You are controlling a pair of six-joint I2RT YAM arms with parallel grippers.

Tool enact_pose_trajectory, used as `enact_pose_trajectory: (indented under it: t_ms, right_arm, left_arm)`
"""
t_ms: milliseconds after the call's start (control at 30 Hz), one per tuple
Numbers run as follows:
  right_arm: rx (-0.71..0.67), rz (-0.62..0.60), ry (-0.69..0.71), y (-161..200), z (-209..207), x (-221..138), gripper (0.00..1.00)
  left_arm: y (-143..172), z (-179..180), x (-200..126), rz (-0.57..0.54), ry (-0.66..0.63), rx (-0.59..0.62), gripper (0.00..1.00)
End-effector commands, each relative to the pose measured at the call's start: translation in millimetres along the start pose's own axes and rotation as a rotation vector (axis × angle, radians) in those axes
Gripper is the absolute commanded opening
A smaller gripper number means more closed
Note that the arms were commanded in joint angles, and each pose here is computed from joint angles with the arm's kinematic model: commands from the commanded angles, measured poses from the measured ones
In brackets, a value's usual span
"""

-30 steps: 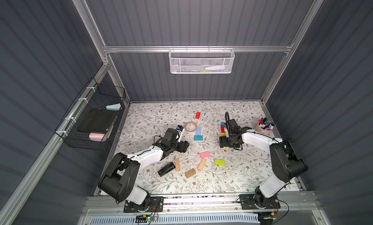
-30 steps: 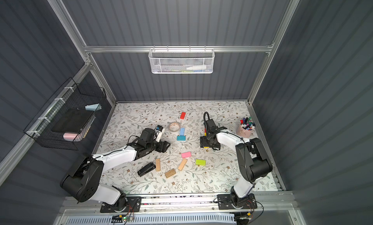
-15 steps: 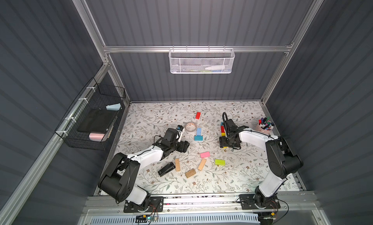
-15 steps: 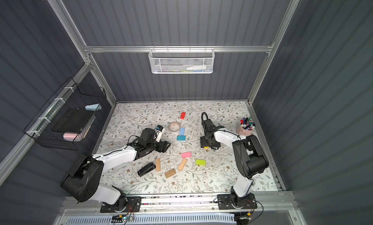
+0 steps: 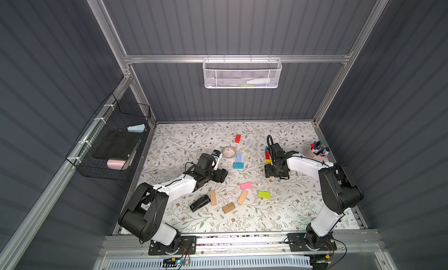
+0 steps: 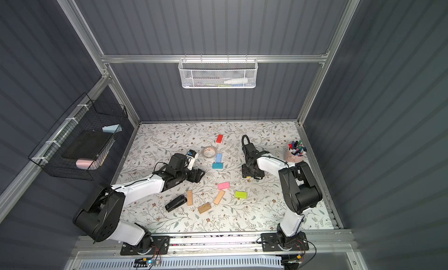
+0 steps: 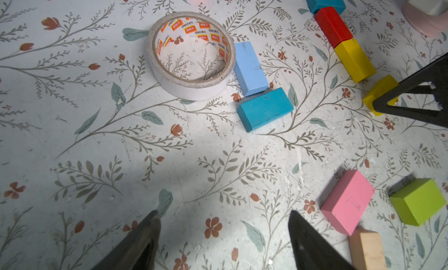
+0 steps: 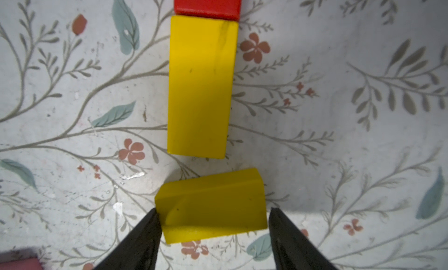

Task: Assemble the letter c with building blocks
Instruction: Assemble the building block at the center of the board.

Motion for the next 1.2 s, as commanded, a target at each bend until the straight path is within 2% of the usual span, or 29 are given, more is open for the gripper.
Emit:
enact_pose_trajectory:
  t_ms: [0,67,433,867,1167]
  right_arm:
    - [-0.011,-0.004,0.007,-4,2,0,0.65]
    - [-0.003,-0.008,0.001,-5,2,0,0.62]
    - [0.072,-0.025,-0.01,-15,-5,-1,0.6]
    - [0.108,-0.016,-0.079,-14,-3,-3,0.61]
    - [0.109,-0.002,-0.072,-12,-4,1,0.62]
  left_arm:
    - [-4,-2,2,0.009,0.005,0.024,0.81]
    - [-4,-2,2,0.009,0.005,0.023,0.81]
    - [-3,-2,1,0.009,0.004,0.025,0.82]
    - [-4,-2,1,0.007,0.004,0.025,0.82]
    - [-4,-2,0,0.008,0.002,0.025,0.82]
Point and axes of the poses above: each gripper's point midway between its finger pads, its own x axis out along the fingers, its own z axis along the line the jaws close on, y = z × x, the point moved 4 cm from there along -x, back along the fingers, and after that the axes turned 12 degrees about x, right-handed, at the moved point
